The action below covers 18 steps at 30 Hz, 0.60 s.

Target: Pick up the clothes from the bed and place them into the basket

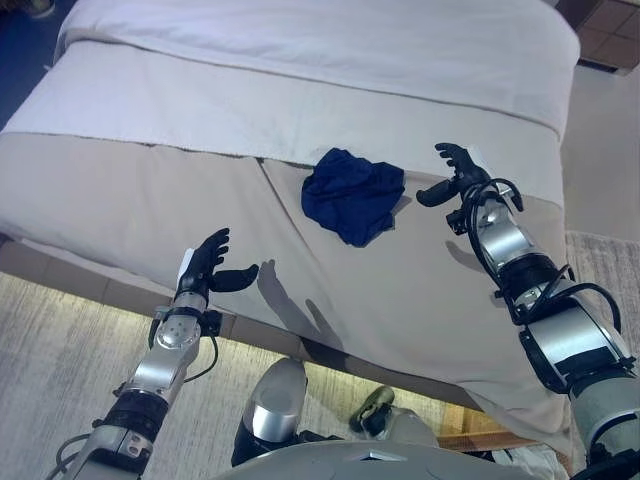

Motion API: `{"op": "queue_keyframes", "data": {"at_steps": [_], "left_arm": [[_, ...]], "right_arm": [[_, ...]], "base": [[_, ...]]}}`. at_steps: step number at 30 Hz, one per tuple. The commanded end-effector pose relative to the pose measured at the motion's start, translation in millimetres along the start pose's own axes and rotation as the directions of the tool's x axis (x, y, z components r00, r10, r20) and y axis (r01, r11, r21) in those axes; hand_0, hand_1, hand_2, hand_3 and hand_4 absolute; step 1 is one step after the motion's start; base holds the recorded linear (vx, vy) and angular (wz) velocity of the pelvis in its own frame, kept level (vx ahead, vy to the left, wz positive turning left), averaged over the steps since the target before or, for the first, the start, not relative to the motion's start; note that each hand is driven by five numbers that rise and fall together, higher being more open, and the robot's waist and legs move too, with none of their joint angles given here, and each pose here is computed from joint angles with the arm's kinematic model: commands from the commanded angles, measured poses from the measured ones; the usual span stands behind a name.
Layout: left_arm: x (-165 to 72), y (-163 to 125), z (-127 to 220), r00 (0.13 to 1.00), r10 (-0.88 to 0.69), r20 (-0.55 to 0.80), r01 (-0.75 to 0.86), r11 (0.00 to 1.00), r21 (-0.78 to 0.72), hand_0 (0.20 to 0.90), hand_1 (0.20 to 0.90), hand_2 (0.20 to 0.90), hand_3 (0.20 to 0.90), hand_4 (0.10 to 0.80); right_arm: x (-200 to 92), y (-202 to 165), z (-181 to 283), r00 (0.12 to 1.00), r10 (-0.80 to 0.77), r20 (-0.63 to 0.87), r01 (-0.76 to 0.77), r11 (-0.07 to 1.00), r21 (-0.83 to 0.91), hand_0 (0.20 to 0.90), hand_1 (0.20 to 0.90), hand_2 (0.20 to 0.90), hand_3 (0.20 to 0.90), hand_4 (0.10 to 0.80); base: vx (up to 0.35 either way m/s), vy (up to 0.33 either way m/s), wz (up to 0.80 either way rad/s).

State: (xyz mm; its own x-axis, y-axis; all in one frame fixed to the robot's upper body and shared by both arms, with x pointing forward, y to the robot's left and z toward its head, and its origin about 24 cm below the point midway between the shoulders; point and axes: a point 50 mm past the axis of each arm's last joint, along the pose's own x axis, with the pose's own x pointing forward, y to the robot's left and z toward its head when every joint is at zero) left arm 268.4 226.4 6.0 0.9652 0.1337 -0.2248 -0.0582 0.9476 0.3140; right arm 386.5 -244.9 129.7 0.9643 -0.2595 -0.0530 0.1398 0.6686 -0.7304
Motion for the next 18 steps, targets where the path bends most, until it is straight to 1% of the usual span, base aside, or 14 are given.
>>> {"op": "queue_keyframes", "data": {"at_steps": [1,3,7,13,18], "left_arm": [[3,-1,56,0.961,-0.003,0.275,0.011,1.0,-0.028,0.9,0.9,0.9,0.9,0.8],[5,-4,64,0.952,-0.018,0.304,0.034,0.998,-0.045,0.9,0.9,0.9,0.9,0.8],[4,-7,69,0.942,-0.054,0.331,0.074,0.996,-0.048,0.9,0.9,0.9,0.9,0.8],[0,-14,73,0.931,-0.057,0.361,0.097,0.991,-0.095,0.9,0.9,0.9,0.9,0.8],[-1,-24,89,0.91,-0.049,0.412,0.114,0.984,-0.134,0.9,0.9,0.9,0.9,0.8]], "right_arm": [[9,-51,65,0.963,-0.174,0.205,0.185,0.982,-0.034,0.9,0.9,0.9,0.9,0.8],[12,-63,72,0.958,-0.198,0.207,0.208,0.978,-0.03,0.9,0.9,0.9,0.9,0.8],[14,-75,75,0.951,-0.238,0.196,0.247,0.969,-0.02,0.9,0.9,0.9,0.9,0.8],[14,-87,97,0.936,-0.276,0.22,0.286,0.958,-0.019,0.9,0.9,0.9,0.9,0.8],[13,-95,120,0.919,-0.308,0.247,0.324,0.946,-0.023,0.9,0.9,0.9,0.9,0.8]], "base": [[-0.109,-0.116,0.57],[-0.099,-0.087,0.21],[-0.061,-0.043,0.15],[-0.026,0.063,0.08],[-0.058,0.099,0.12]]}}
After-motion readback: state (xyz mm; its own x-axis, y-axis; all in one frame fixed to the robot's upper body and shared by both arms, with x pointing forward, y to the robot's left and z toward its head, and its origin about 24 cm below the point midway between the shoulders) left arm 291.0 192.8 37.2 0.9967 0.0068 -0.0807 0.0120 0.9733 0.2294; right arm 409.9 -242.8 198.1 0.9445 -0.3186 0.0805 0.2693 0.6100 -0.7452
